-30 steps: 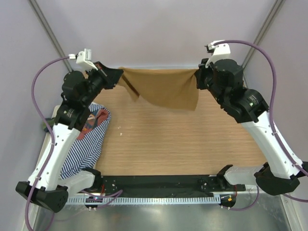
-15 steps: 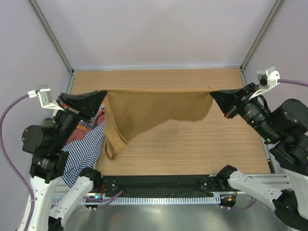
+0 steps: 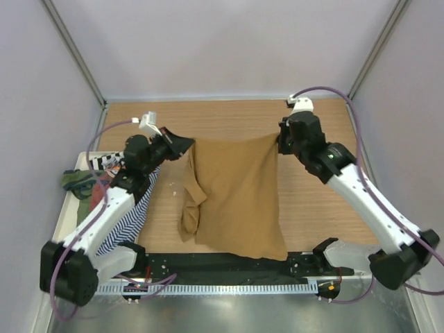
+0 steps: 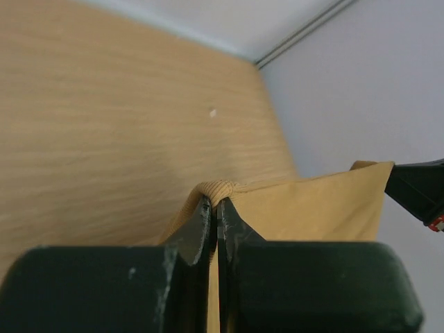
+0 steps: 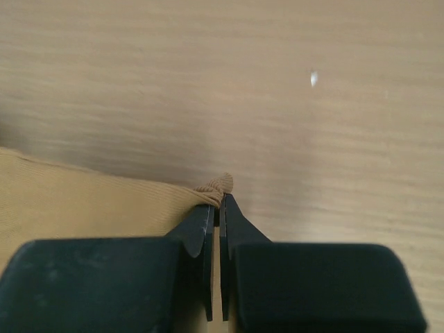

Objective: Fold and stack the tank tops

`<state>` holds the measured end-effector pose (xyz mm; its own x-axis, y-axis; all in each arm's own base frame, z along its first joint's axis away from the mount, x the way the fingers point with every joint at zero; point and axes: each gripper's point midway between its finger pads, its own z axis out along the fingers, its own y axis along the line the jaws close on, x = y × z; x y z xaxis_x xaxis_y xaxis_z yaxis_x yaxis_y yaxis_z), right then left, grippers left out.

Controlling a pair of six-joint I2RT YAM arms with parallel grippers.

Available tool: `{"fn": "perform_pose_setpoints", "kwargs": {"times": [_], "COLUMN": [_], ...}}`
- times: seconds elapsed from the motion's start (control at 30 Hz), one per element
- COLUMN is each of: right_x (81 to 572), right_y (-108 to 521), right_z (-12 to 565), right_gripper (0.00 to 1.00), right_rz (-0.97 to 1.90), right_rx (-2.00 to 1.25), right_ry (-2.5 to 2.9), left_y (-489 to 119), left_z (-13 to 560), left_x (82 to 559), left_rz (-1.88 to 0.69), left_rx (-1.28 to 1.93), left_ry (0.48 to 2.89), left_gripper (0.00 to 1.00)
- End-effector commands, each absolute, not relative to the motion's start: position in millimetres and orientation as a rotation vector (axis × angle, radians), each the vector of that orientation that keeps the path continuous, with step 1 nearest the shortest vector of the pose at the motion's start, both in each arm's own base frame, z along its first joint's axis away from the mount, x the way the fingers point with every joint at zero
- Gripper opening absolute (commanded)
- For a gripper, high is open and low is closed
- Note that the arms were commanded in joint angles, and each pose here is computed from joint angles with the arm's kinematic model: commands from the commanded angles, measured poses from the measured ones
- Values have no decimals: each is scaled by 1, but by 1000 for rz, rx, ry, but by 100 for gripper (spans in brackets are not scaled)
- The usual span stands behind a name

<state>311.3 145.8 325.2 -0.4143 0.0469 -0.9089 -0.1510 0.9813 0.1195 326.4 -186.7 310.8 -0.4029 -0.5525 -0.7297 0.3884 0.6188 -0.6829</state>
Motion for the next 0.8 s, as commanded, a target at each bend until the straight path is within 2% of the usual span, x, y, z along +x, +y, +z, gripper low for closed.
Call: {"fn": "perform_pose_setpoints", "kwargs": {"times": [0.0,0.1,0.17,0.2,0.23,0.4,0.43,0.5,0.53,0.57,0.6,0.63,0.67,0.7,0.73,0.77], "right_x": [346,379,399,413,421,473,483,505,515,534,545,555,570,576,579,578], "right_y": [124,112,104,104,103,82,78,73,62,60,56,46,40,38,34,33], "right_z": [271,225,217,198,195,178,158,161,161,156,156,158,159,162,164,173], "right_gripper": [1,1,1,1,1,1,1,1,1,1,1,10,27,75,84,89], "right_rz": [192,165,164,148,146,79,47,52,29,26,30,15,-9,-13,-23,-33], "right_rx": [96,166,196,202,208,294,314,360,398,419,456,489,515,527,543,543], "right_ry": [2042,2125,2133,2170,2175,2200,2234,2210,2200,2193,2182,2167,2162,2158,2157,2148], "left_y": [-187,-200,-208,-212,-217,-229,-233,-235,-239,-241,-241,-247,-248,-249,-247,-242], "left_z": [263,192,185,159,170,156,157,146,163,142,136,155,135,149,149,153], "left_x": [359,388,408,420,434,481,498,512,528,537,543,558,561,571,572,571], "left_rz": [-979,-960,-969,-953,-962,-911,-897,-856,-858,-845,-839,-861,-858,-864,-847,-810], "left_rx": [-203,-249,-258,-280,-277,-276,-271,-260,-252,-261,-268,-254,-261,-254,-258,-267], "left_ry": [1690,1823,1832,1887,1860,1911,1907,1945,1910,1949,1974,1940,2001,1980,1988,1993], "left_gripper": [0,0,0,0,0,0,0,0,0,2,10,39,51,59,74,80]}}
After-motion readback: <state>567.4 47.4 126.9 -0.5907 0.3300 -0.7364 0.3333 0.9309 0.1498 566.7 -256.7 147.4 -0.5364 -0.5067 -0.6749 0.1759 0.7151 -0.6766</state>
